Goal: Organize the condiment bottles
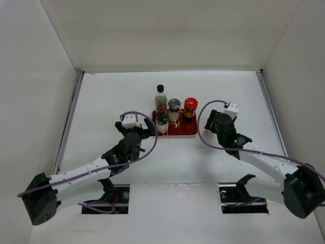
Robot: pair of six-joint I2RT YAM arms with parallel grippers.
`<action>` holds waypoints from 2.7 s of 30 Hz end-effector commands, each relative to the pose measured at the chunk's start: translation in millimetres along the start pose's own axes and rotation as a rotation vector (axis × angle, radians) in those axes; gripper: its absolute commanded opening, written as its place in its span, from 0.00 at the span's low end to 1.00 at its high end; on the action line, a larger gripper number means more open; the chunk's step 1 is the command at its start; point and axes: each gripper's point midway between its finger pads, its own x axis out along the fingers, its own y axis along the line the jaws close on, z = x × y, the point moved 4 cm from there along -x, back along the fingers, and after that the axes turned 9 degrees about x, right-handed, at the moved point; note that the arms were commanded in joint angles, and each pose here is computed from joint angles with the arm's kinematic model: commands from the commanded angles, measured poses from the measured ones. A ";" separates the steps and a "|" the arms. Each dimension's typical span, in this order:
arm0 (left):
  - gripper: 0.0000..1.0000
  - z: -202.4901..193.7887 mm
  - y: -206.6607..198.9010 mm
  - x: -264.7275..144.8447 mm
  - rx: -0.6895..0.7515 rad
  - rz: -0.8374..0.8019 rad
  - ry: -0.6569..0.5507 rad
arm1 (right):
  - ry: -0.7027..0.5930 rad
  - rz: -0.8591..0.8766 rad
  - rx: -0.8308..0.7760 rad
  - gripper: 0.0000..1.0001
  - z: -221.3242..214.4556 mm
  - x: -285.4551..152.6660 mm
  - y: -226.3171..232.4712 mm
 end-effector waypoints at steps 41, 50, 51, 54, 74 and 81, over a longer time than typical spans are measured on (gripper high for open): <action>1.00 -2.1 37.7 -5.4 -0.049 0.116 0.067 | -0.269 0.364 0.123 1.00 82.6 -71.5 110.1; 1.00 7.2 8.7 -10.0 0.014 0.022 0.169 | -0.308 0.119 0.300 1.00 76.8 -29.0 2.0; 1.00 12.4 6.6 -11.6 0.004 0.015 0.157 | -0.300 0.104 0.321 1.00 72.3 -24.8 -2.1; 1.00 21.7 6.2 -16.8 -0.016 0.002 0.134 | -0.269 0.072 0.323 1.00 65.3 -15.1 -7.8; 1.00 34.6 42.6 2.7 -0.116 0.166 0.082 | -0.256 0.111 0.308 1.00 61.3 -12.9 -0.3; 1.00 39.6 46.3 4.8 -0.131 0.181 0.069 | -0.254 0.118 0.305 1.00 61.4 -13.7 1.3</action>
